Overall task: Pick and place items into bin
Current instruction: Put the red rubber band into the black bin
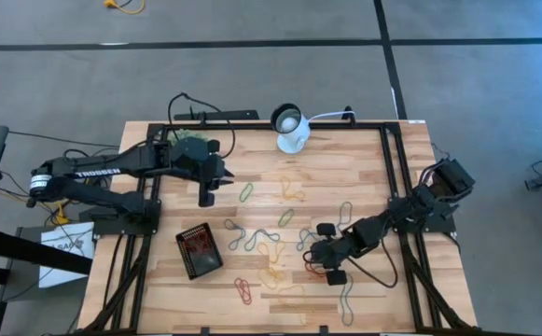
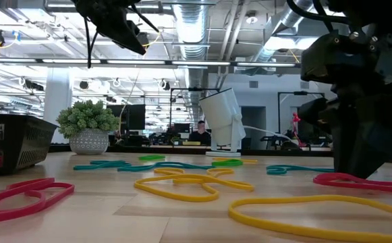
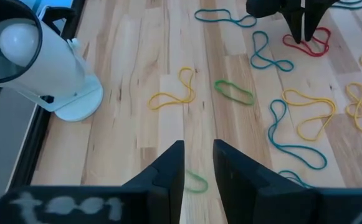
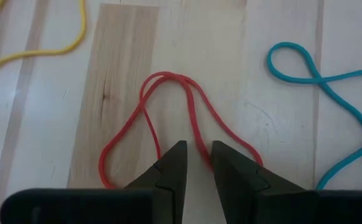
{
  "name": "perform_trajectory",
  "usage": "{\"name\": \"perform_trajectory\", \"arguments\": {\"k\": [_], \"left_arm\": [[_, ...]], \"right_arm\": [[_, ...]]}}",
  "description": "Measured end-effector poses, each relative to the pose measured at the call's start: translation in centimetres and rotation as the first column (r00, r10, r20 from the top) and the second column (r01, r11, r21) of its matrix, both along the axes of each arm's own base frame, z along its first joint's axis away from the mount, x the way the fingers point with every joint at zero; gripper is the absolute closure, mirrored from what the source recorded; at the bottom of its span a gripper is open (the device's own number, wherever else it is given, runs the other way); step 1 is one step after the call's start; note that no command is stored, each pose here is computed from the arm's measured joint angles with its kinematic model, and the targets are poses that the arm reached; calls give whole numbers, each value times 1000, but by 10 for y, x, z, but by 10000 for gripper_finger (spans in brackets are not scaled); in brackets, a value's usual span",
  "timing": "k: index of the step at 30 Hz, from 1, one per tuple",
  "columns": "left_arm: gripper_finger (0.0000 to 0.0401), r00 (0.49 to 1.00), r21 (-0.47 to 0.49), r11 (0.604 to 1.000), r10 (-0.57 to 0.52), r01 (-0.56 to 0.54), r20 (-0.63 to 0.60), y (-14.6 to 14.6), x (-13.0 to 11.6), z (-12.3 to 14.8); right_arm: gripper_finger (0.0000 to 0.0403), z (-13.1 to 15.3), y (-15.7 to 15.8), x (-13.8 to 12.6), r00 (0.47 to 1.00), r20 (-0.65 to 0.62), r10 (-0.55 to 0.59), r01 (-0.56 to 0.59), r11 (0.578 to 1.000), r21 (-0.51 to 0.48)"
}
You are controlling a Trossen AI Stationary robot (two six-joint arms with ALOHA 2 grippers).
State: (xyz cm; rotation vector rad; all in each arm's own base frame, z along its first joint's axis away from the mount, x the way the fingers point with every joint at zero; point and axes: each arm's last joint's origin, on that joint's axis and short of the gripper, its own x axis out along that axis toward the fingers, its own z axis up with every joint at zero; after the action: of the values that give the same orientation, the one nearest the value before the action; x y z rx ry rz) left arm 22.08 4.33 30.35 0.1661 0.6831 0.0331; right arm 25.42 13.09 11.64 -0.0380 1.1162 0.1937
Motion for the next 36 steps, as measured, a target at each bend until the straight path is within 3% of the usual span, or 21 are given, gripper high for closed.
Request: {"name": "perform_trajectory", "arguments": {"k": [5,10,13,19,24,29,32,36], "left_arm": [[327,1000,11,1000,-9,9,-1,0,0,0],[327,1000,11,1000,-10,10,-7,0,0,0],[327,1000,13,1000,-12,12,-8,0,0,0],[327,1000,-13,1000,9,-9,10,0,1,1],[327,999,-19,1000,23,-23,24,-2,1,2],[327,991,36,991,130,-129,-22,-8,-16,19],[327,981,73,978,194,-194,7,-12,-33,36],[327,967,99,967,223,-236,127,-18,-61,62]], "right_arm": [[344,-5,1,0,1000,-12,15,-16,1000,-16],[396,-9,4,2,999,8,39,-39,999,-28],[396,-7,4,5,998,43,48,-47,999,-14],[402,28,1,18,977,186,105,-97,994,-53],[402,67,-15,30,919,351,177,-110,973,-203],[402,102,-45,52,778,598,194,-20,958,-285],[402,108,-65,71,663,720,205,8,960,-281],[403,97,-88,103,512,830,221,-36,971,-236]]}}
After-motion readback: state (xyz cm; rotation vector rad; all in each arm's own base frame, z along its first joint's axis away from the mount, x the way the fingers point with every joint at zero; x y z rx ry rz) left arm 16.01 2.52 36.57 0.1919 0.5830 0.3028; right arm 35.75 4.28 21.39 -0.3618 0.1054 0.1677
